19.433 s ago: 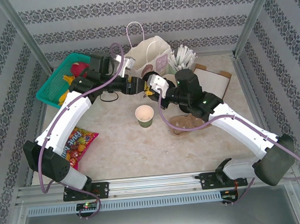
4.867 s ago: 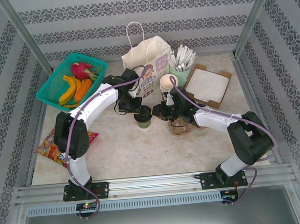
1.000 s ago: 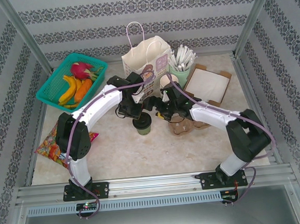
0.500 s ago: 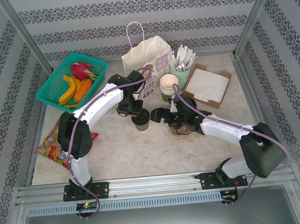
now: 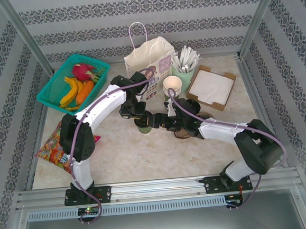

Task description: Pack the takeout coffee

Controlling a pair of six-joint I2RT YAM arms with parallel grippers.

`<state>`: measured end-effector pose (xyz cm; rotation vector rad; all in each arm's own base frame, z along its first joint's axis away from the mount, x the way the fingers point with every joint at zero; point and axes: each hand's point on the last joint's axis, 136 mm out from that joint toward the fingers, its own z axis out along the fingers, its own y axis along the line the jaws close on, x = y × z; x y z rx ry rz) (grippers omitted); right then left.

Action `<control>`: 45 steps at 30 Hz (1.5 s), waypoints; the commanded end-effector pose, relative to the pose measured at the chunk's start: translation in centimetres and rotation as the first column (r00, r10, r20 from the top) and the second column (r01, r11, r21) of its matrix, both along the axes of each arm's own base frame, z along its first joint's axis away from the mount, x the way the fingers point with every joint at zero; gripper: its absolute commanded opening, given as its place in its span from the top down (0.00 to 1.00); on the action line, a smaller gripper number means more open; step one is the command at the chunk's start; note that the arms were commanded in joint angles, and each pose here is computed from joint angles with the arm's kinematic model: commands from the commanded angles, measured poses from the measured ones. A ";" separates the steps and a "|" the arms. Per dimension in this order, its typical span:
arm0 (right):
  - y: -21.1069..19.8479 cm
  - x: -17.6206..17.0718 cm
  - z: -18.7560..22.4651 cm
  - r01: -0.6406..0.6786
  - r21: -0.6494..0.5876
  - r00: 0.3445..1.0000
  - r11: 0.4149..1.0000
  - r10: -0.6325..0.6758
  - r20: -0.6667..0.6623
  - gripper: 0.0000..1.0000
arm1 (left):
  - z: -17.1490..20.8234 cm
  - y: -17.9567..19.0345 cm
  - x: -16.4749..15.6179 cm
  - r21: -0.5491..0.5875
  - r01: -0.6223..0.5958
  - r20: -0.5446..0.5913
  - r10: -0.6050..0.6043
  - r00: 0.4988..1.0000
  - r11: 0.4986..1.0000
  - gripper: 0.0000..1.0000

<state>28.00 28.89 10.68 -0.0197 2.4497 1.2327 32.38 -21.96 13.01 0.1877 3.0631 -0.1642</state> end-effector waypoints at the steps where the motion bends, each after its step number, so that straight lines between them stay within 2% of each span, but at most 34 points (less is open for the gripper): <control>1: 0.4 -0.5 0.1 -0.045 0.004 0.998 0.999 0.044 0.049 0.07 | -2.4 0.8 -0.6 0.074 -0.015 -0.065 0.019 0.998 0.997 1.00; 8: 0.9 -0.5 -1.3 -0.070 -0.013 0.997 0.997 0.070 0.034 0.17 | -2.6 0.7 -0.6 0.069 -0.008 -0.072 0.013 0.997 0.998 1.00; 19: 1.6 -0.2 -1.3 -0.111 -0.045 0.990 0.993 0.115 0.087 0.19 | -3.7 0.4 -0.9 0.064 -0.002 -0.104 0.009 0.995 0.998 1.00; 23: 1.1 -0.3 -2.2 -0.113 -0.095 0.988 0.989 0.123 0.096 0.19 | -3.9 0.4 -0.8 0.062 -0.001 -0.109 0.008 0.994 0.998 1.00; 28: 0.3 0.2 -3.3 -0.069 -0.152 0.992 0.986 0.084 0.093 0.20 | -4.2 0.4 -1.0 0.065 -0.001 -0.116 0.009 0.993 0.998 1.00; 32: -1.5 0.4 -5.0 -0.006 -0.251 0.997 0.968 0.023 0.067 0.23 | -5.2 0.6 -1.4 0.073 0.003 -0.143 0.007 0.990 0.997 1.00; 36: -2.9 0.1 -6.7 0.018 -0.318 1.000 0.948 -0.013 0.016 0.25 | -7.7 1.3 -2.9 0.097 0.010 -0.200 0.009 0.980 0.995 1.00; 40: -3.4 -0.1 -7.5 0.016 -0.329 1.000 0.944 -0.022 -0.016 0.25 | -10.9 2.1 -5.1 0.119 0.025 -0.284 0.010 0.959 0.993 1.00; 45: -3.2 0.0 -7.4 0.002 -0.314 1.000 0.949 -0.008 -0.020 0.25 | -9.4 2.1 -3.6 0.124 0.026 -0.220 0.002 0.975 0.992 1.00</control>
